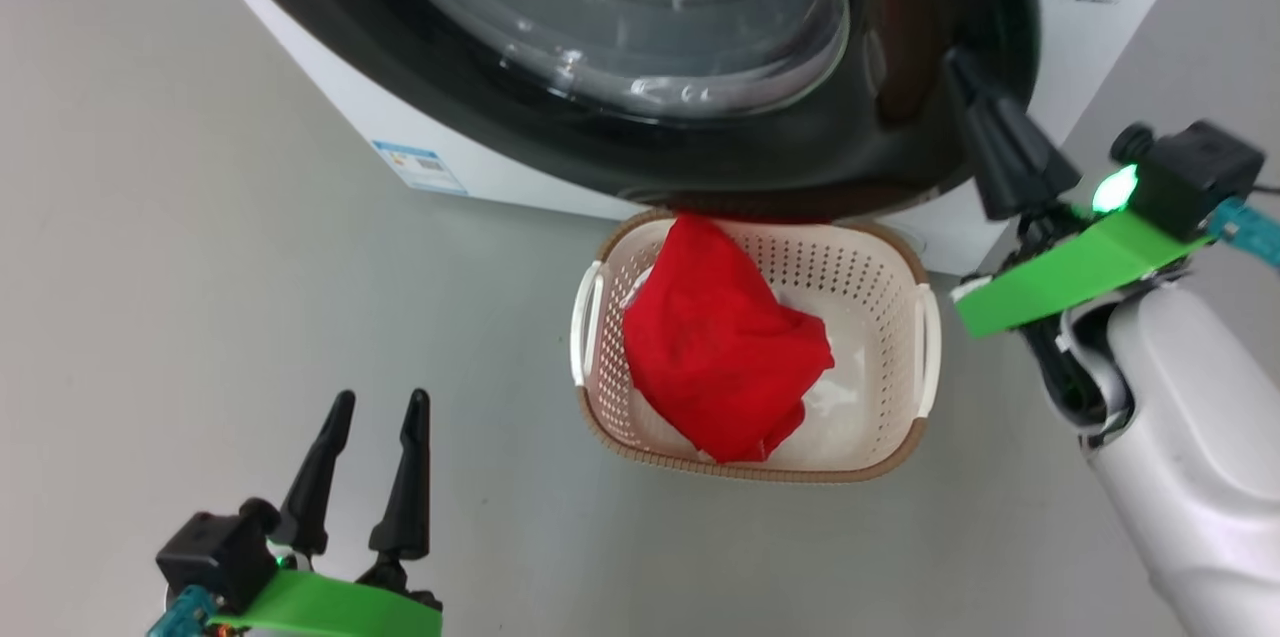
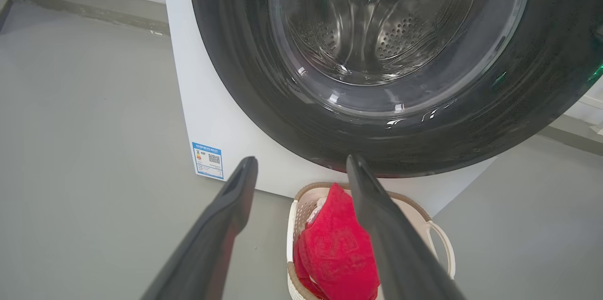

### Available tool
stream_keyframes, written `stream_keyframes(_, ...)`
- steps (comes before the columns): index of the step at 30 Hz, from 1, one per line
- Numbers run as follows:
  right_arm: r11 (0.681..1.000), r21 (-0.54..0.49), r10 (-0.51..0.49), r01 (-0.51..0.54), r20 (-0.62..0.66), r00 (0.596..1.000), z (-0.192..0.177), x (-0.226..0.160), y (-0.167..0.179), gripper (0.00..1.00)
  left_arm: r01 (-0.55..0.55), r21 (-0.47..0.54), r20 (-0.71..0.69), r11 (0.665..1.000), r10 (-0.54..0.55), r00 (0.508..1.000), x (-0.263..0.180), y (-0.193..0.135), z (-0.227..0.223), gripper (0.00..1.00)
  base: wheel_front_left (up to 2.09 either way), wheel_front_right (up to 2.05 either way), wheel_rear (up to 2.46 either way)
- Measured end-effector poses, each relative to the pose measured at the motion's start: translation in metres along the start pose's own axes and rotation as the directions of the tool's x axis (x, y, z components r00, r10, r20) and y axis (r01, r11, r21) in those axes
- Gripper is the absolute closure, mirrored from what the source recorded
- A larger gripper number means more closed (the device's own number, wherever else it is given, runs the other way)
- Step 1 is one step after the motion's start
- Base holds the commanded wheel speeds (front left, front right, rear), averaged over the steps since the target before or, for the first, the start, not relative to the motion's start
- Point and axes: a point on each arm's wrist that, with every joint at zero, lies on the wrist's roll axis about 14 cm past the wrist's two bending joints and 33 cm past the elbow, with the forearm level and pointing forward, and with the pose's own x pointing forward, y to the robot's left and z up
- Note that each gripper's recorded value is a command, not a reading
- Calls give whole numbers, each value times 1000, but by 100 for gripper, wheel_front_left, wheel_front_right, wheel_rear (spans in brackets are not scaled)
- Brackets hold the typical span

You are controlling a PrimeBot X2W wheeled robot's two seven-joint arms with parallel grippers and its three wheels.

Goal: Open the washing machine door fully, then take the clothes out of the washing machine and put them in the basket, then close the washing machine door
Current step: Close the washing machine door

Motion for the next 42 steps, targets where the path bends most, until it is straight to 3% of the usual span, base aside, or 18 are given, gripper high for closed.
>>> stream_keyframes(16,998,47,-34,30,86,996,6,34,-25,100,-15,9,-24,1000,15,1000,18,3,-7,0,0,0,0)
stream_keyframes(25,999,21,-31,30,63,998,7,26,-19,100,-11,-3,-17,1000,11,1000,17,1,-5,0,0,0,0)
stream_keyframes(29,999,13,-29,29,-1,1000,-10,5,-12,100,-2,-13,-4,1000,2,1000,17,-1,-2,0,0,0,0)
stream_keyframes(35,997,15,-75,76,-55,996,-22,-28,-16,50,25,-30,-6,999,-25,1000,18,-10,-3,0,0,0,0)
stream_keyframes(36,996,16,-83,84,-61,995,-23,-33,-16,20,30,-32,-4,999,-30,1000,19,-12,-3,0,0,0,0)
stream_keyframes(37,996,18,-92,93,-66,994,-24,-39,-16,1,35,-33,-2,999,-35,999,19,-13,-2,0,0,0,0)
stream_keyframes(42,990,9,-137,138,-93,986,-26,-67,-21,0,52,-27,7,998,-51,999,17,-18,0,0,0,0,0)
